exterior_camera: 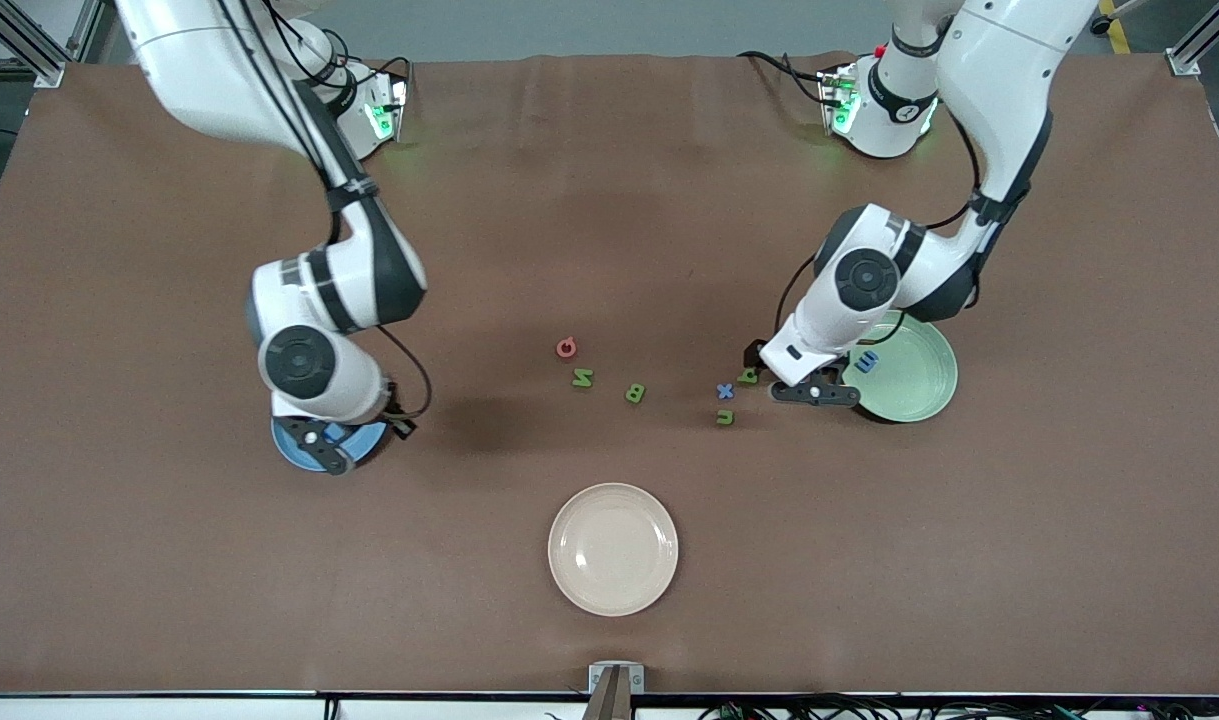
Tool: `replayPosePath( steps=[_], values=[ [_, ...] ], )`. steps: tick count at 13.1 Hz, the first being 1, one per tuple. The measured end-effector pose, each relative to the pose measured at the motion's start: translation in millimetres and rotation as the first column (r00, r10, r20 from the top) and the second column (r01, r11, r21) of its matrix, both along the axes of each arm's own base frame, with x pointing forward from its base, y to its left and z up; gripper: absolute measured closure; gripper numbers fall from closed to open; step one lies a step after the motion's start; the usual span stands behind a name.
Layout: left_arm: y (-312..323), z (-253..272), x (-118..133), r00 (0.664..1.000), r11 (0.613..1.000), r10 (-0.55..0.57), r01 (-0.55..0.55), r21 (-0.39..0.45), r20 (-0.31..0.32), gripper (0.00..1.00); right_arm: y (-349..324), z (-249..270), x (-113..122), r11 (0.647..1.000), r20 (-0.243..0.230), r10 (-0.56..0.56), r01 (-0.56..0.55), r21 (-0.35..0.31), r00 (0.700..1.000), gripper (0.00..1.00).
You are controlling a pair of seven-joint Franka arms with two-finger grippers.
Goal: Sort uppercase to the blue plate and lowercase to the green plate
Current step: 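Drop the blue e on the blue plate while the left gripper grasps the green d, then carry the green d to the green plate while the right gripper grasps the pink Q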
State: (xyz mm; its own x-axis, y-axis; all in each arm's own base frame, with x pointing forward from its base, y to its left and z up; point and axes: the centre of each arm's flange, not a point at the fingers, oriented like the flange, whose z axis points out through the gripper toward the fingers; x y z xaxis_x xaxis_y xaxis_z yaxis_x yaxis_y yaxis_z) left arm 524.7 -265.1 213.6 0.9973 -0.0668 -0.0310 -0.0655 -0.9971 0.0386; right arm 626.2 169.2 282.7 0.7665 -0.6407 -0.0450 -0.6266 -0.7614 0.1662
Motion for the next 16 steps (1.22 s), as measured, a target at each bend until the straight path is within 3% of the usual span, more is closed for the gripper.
replayPosePath(
  steps=[4, 8, 10, 11, 12, 16],
  values=[
    [-23.7, -18.3, -9.8, 1.000, 1.000, 0.004, -0.004, 0.001, -0.028, 0.00, -138.4, -45.8, -9.9, 0.997, 0.043, 0.067, -0.069, 0.047, 0.997, 0.64],
    [-32.6, -30.1, -5.7, 1.000, 1.000, 0.000, 0.000, 0.029, -0.014, 0.03, -135.9, -60.2, -17.4, 0.994, 0.060, 0.091, -0.094, 0.057, 0.994, 0.64],
    [-33.4, -38.8, -2.2, 1.000, 0.998, 0.007, -0.007, 0.055, 0.000, 0.13, -128.6, -60.5, -18.1, 0.993, 0.058, 0.099, -0.103, 0.059, 0.993, 0.64],
    [-33.4, -41.7, -1.3, 1.000, 0.998, 0.009, -0.010, 0.060, 0.001, 0.13, -128.5, -60.5, -18.1, 0.993, 0.058, 0.099, -0.102, 0.060, 0.993, 0.59],
    [-33.0, -42.9, -0.6, 1.000, 0.998, 0.011, -0.011, 0.060, 0.001, 0.21, -128.3, -60.4, -18.1, 0.993, 0.059, 0.099, -0.102, 0.060, 0.993, 0.48],
    [-32.8, -42.0, 1.0, 1.000, 0.998, 0.013, -0.013, 0.059, 0.004, 0.30, -117.8, -57.4, -18.5, 0.995, 0.062, 0.069, -0.073, 0.067, 0.996, 0.07]
  ],
)
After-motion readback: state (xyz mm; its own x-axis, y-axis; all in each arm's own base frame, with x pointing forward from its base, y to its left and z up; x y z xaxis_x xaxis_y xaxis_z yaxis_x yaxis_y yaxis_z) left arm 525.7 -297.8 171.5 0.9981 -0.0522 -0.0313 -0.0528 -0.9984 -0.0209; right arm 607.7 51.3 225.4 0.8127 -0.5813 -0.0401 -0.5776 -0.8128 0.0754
